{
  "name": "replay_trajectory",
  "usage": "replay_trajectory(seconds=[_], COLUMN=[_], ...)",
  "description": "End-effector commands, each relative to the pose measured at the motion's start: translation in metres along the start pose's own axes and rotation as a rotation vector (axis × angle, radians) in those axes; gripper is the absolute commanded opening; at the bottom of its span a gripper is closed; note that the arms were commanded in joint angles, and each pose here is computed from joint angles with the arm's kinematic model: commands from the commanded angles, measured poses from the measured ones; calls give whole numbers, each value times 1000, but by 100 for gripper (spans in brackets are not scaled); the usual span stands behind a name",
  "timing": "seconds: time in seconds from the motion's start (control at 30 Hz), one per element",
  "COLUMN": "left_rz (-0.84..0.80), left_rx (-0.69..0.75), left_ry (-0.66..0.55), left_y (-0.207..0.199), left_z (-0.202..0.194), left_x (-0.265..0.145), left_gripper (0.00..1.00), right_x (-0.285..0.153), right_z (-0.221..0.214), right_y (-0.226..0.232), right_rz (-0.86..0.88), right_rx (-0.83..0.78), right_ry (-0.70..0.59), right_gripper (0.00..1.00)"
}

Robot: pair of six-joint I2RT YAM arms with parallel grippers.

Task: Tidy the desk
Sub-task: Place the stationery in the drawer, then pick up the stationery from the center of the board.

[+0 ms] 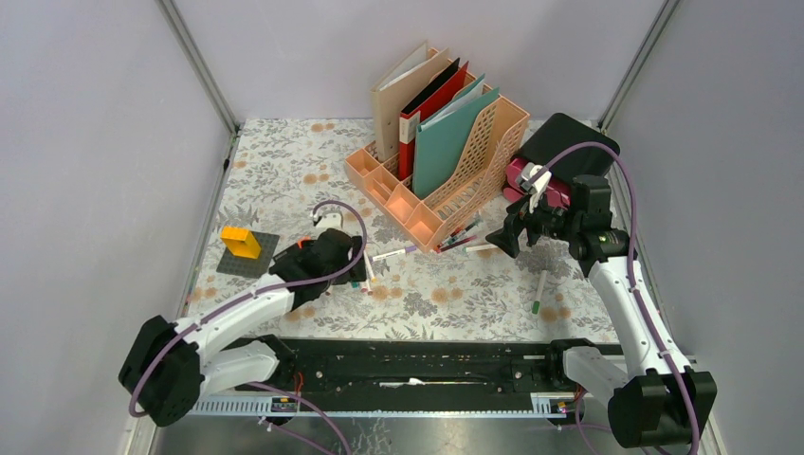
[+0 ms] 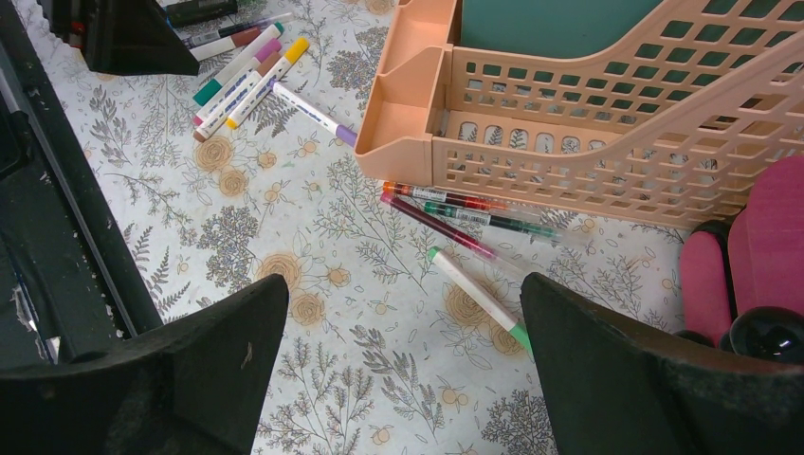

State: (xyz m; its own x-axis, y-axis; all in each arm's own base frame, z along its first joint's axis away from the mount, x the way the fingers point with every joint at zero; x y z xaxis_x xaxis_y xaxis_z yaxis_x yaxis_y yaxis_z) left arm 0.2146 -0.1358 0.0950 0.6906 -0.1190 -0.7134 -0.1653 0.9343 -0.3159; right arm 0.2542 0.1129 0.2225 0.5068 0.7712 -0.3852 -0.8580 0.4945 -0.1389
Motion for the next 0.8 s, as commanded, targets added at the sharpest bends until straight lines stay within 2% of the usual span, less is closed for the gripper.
replay_trajectory(seconds=[0.0, 0.03, 0.1, 0.3, 0.6, 0.77], left_rz=[55, 66, 86, 134, 165, 159], left_rx=[17, 19, 19, 9, -11, -11], left_ry=[-45, -42, -32, 2, 12, 48], left_y=[-1, 0, 3, 13, 21, 21], left_z=[14, 13, 11, 4, 5, -1], left_x=[4, 6, 11, 24, 33, 38], left_gripper=[88, 86, 73, 59, 54, 48], right_x=[-1, -2, -2, -2, -2, -2], right_z=[5, 5, 6, 7, 6, 7], right_y=[-3, -3, -3, -3, -3, -3], right_rz=[-13, -14, -13, -16, -13, -12], right_rx=[-36, -36, -36, -37, -33, -33], right_ry=[-21, -21, -22, -24, -24, -26], right_gripper=[100, 100, 100, 100, 100, 100])
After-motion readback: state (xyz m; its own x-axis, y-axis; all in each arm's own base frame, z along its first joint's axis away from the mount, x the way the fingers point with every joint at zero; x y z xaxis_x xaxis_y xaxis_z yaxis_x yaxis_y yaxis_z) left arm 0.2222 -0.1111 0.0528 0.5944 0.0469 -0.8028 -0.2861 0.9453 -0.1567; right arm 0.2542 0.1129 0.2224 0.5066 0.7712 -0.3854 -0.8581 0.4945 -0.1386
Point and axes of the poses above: each gripper's point midway between its finger pads, its own x axis out along the fingers, its own y axis along the line the jaws close on, z = x × y, the point moved 3 cm from there along -x, back along the fingers, and after that the axes turned 13 degrees about -x, right-handed, at the moved point
